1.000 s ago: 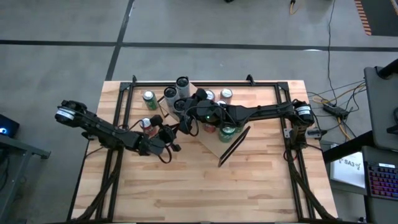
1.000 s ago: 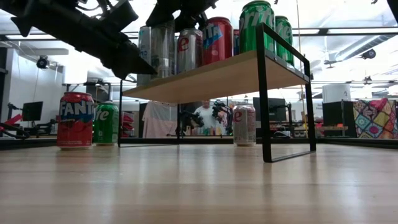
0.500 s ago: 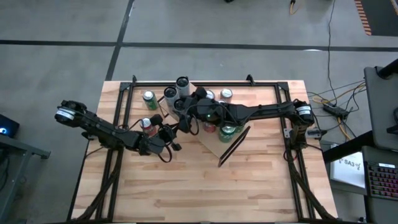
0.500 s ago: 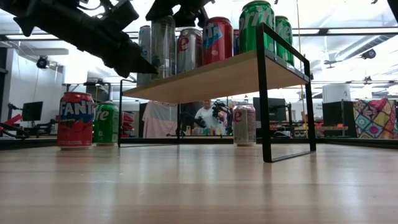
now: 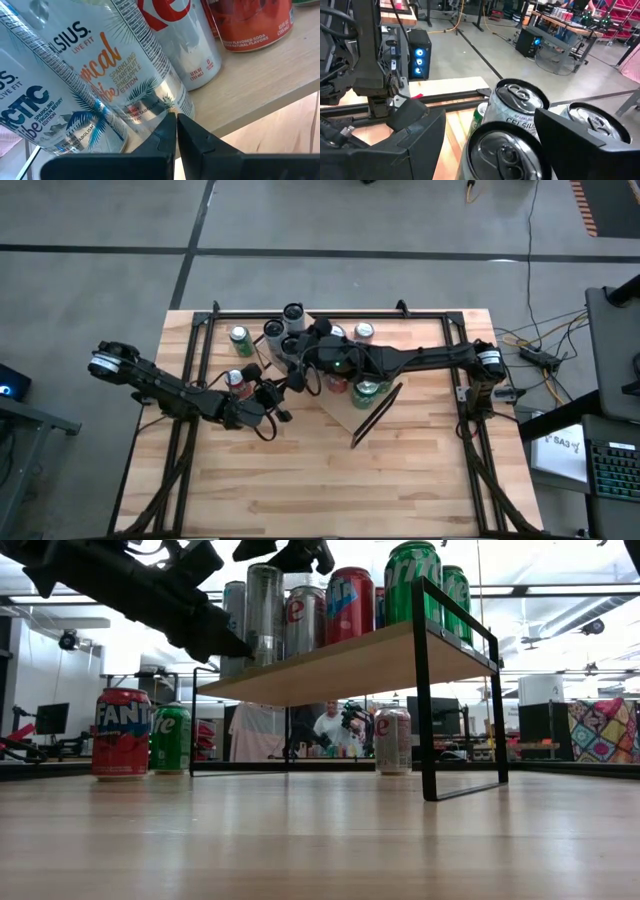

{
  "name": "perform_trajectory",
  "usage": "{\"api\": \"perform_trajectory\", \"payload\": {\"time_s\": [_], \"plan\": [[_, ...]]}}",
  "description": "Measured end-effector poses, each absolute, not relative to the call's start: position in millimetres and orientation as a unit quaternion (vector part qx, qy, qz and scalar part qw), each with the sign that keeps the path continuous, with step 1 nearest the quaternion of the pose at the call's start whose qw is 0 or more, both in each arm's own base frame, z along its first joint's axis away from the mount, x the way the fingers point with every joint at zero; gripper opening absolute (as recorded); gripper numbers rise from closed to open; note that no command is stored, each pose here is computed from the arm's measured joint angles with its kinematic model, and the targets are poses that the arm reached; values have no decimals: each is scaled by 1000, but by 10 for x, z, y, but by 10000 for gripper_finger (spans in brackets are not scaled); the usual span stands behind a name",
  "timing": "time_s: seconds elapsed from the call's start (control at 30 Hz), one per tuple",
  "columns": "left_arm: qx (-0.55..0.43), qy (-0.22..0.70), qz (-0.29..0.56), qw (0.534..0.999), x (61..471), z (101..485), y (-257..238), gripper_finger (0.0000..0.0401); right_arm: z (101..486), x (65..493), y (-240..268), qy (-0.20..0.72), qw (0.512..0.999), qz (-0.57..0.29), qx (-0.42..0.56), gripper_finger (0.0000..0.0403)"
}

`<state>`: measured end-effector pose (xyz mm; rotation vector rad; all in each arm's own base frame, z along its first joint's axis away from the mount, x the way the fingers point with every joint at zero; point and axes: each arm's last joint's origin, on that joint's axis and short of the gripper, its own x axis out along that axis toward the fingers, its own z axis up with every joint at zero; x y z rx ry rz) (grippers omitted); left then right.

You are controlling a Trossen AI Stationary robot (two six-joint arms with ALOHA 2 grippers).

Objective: Place canned beverage on shelf
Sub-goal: Put the yellow soda can on the shelf aligned with the blue soda can

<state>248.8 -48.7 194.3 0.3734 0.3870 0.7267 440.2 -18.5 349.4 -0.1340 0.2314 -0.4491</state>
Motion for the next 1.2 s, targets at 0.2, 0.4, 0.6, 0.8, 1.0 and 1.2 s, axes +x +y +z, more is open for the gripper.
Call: {"api": "perform_trajectory", "payload": {"time_s": [0.2, 0.4, 0.6, 0.8, 1.0, 1.2], "plan": [[180, 187, 352, 899, 2489, 1943, -482, 0, 3629, 4364, -163, 112, 967, -219, -67, 293], [180, 188, 354, 899, 2491, 1943, -471, 0, 3793, 4308, -96, 124, 967, -212, -61, 293], [180, 187, 354, 899, 2491, 1944, -471, 0, 3897, 4205, -67, 188, 958, -209, -47, 267], [179, 187, 354, 899, 2491, 1945, -471, 0, 3903, 4155, -62, 228, 953, -198, -33, 177], [179, 187, 354, 899, 2491, 1946, -471, 0, 3857, 4178, -41, 237, 955, -177, -31, 64], [179, 187, 354, 899, 2491, 1946, -471, 0, 3713, 4272, -39, 256, 951, -172, -37, 14]]}}
